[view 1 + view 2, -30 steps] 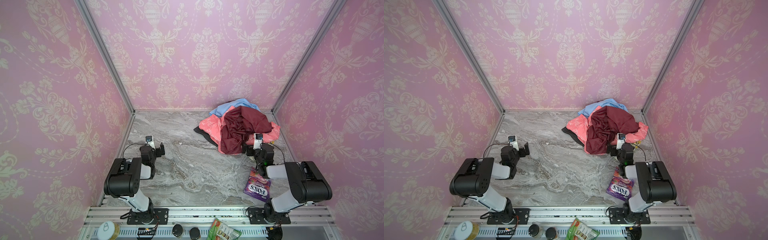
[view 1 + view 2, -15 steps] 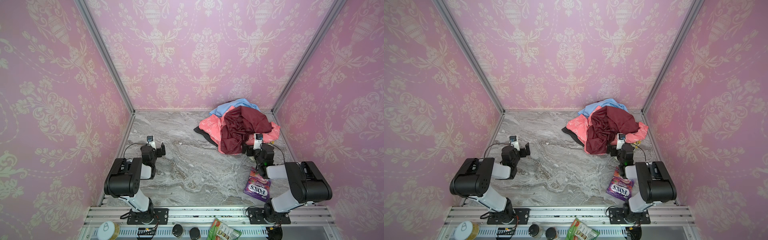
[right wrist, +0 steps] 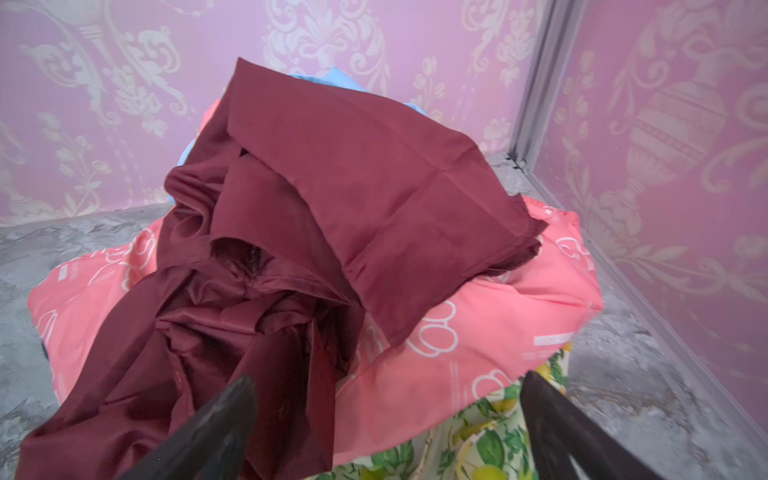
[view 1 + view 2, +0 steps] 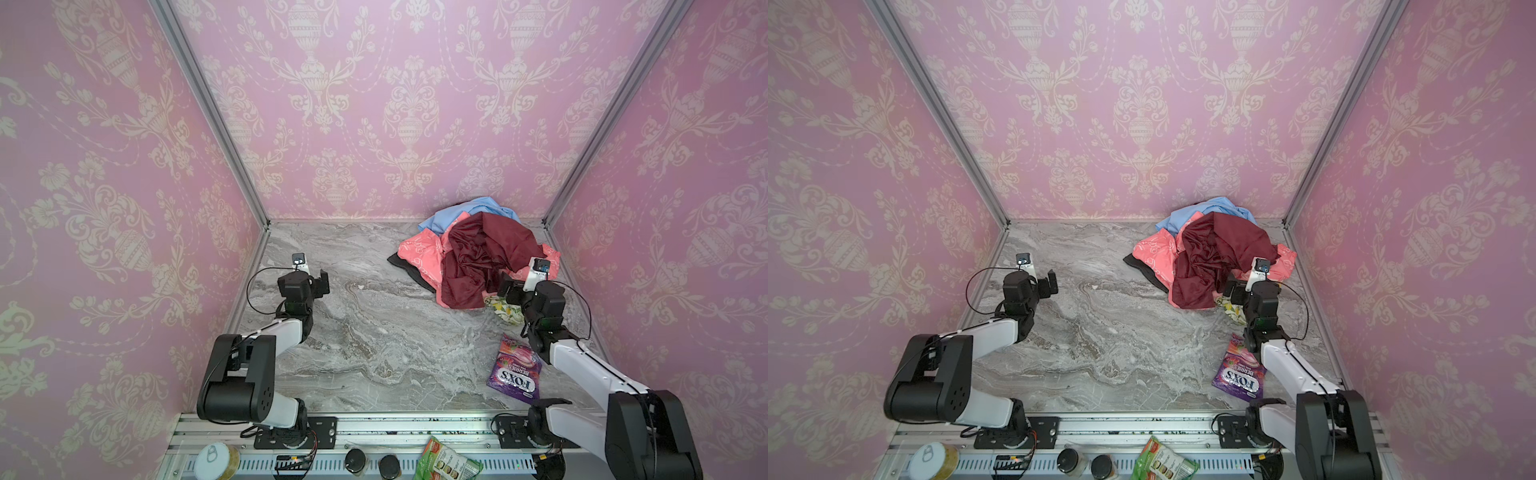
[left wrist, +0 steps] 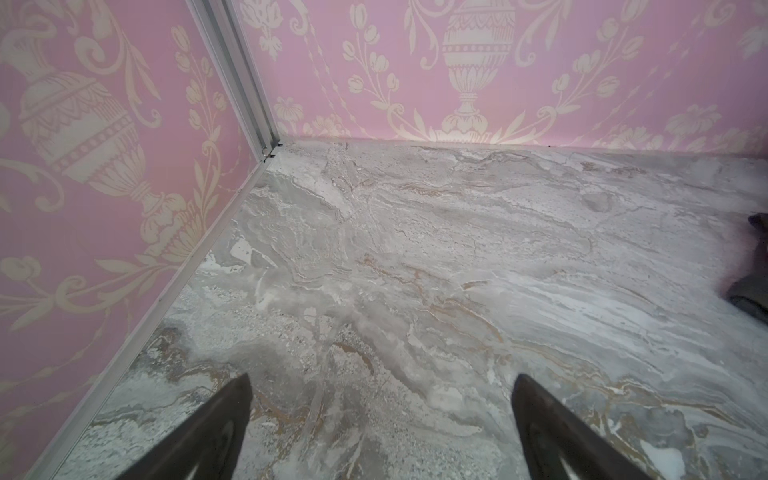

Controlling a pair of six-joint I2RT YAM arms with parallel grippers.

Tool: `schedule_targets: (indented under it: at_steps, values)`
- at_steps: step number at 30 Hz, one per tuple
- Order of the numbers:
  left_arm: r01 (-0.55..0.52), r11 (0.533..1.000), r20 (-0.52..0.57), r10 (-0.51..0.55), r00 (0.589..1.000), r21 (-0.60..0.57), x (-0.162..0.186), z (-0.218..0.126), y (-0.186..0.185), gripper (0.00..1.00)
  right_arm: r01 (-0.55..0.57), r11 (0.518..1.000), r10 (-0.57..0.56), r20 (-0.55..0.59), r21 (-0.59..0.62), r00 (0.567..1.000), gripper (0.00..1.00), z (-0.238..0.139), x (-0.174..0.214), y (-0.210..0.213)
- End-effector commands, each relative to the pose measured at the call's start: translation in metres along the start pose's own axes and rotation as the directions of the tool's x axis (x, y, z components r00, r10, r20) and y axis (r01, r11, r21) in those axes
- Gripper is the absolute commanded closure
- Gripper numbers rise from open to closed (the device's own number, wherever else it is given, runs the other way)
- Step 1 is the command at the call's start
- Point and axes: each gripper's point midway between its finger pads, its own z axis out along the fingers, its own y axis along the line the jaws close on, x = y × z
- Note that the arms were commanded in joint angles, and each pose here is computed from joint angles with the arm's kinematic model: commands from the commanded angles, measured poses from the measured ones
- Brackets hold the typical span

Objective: Pick out a specific cloth from the pile

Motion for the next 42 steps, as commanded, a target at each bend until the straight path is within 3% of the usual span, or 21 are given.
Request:
schedule_targets:
  at_steps: [1, 4, 8, 13, 18, 22, 26, 35, 42]
  values:
    - [0.051, 0.998, -0.116, -0.057, 0.992, -0.047, 0.004, -0.010, 0.000, 0.01, -0.085, 0.983, 0.098, -0.079, 0.161, 0.992, 0.00, -0.020, 0.001, -0.026]
    - [0.134, 0.990, -0.158, -0.126, 0.979, 0.041, -0.003, -0.015, -0.027, 0.01, -0.139, 0.978, 0.151, -0.069, 0.157, 0.986, 0.02, -0.037, -0.017, -0.024]
    - [0.274, 0.948, -0.279, -0.222, 0.934, 0.162, 0.021, -0.022, -0.076, 0.01, -0.170, 0.977, 0.183, -0.099, 0.126, 0.978, 0.02, -0.049, -0.028, -0.015]
    - [0.418, 0.873, -0.401, -0.299, 0.866, 0.252, 0.017, -0.026, -0.122, 0.08, -0.120, 0.993, 0.116, -0.197, -0.007, 0.974, 0.05, -0.050, -0.030, 0.027]
    - [0.533, 0.804, -0.505, -0.356, 0.786, 0.263, 0.012, -0.026, -0.147, 0.19, 0.020, 0.990, -0.059, -0.275, -0.142, 0.960, 0.08, -0.048, -0.030, 0.086]
    - [0.621, 0.733, -0.561, -0.401, 0.724, 0.277, 0.009, -0.027, -0.177, 0.27, 0.053, 0.964, -0.135, -0.309, -0.260, 0.941, 0.10, -0.048, -0.024, 0.123]
    - [0.659, 0.701, -0.609, -0.405, 0.682, 0.273, 0.017, -0.020, -0.208, 0.35, 0.087, 0.936, -0.203, -0.323, -0.340, 0.924, 0.15, -0.048, -0.013, 0.150]
    - [0.728, 0.633, -0.682, -0.411, 0.605, 0.263, 0.040, 0.010, -0.275, 0.55, 0.131, 0.911, -0.269, -0.321, -0.391, 0.908, 0.15, -0.051, -0.009, 0.161]
    - [0.792, 0.576, -0.694, -0.486, 0.531, 0.203, 0.048, 0.034, -0.299, 0.56, 0.151, 0.883, -0.306, -0.300, -0.444, 0.904, 0.13, -0.052, -0.012, 0.171]
